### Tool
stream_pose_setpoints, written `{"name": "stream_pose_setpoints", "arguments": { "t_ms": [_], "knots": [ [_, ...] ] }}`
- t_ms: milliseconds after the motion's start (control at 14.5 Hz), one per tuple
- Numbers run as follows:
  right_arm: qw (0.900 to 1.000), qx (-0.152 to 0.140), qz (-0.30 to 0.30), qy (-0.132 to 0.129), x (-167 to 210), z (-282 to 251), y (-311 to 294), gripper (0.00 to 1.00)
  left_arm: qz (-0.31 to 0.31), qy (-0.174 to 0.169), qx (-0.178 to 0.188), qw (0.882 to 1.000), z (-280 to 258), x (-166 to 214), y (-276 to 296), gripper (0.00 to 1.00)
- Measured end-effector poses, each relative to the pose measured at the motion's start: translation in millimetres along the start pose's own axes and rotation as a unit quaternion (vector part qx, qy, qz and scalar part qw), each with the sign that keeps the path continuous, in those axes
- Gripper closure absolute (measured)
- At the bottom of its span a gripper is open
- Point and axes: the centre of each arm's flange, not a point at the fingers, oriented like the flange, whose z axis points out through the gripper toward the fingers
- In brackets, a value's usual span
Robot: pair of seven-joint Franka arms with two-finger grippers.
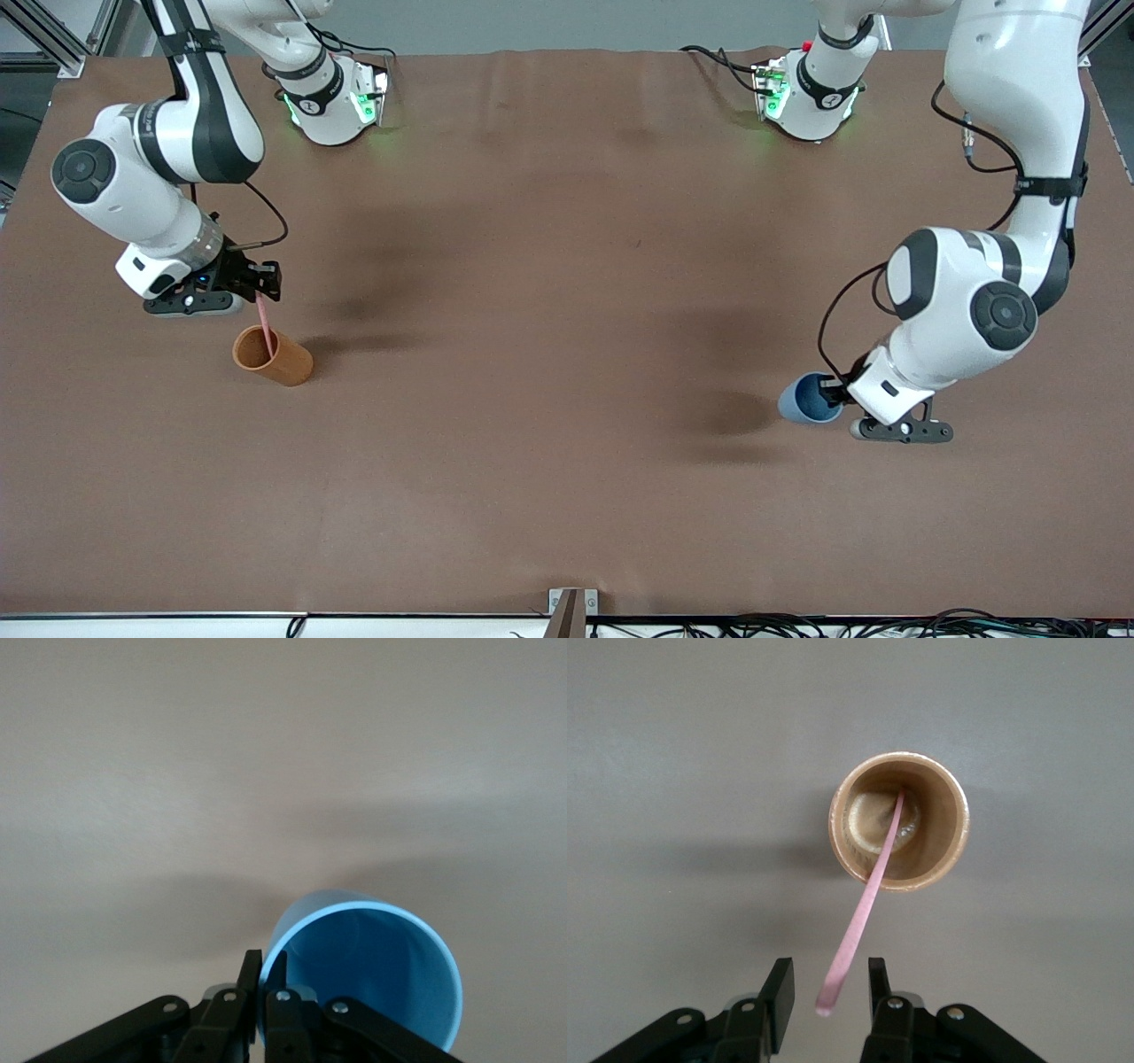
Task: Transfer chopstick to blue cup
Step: 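Grasp the pink chopstick with the right gripper while the left gripper grasps the cup, then lift the chopstick with the right gripper while the left gripper slides the cup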
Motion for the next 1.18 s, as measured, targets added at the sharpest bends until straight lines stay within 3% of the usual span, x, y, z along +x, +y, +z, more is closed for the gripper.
{"name": "stream_pose_setpoints", "arguments": {
  "t_ms": [69,208,553,761,1176],
  "knots": [
    [1.000,0.000,0.000,0.001,0,0,0,0.61,-0.019,0.002,-0.002,1.000,-7,-6,27,0.96],
    [1.000,0.000,0.001,0.006,2,-1,0,0.73,-0.057,-0.002,-0.006,0.998,-6,-26,93,0.96],
    [1.000,0.000,0.004,0.008,2,-2,2,0.78,-0.120,-0.027,-0.002,0.992,27,-106,248,0.96],
    [1.000,0.000,0.009,0.013,5,-6,7,0.87,-0.133,-0.022,-0.008,0.991,56,-130,285,0.96],
    [1.000,-0.001,0.021,0.023,12,-20,20,0.90,-0.137,-0.027,0.004,0.990,96,-140,288,0.96]
  ]
}}
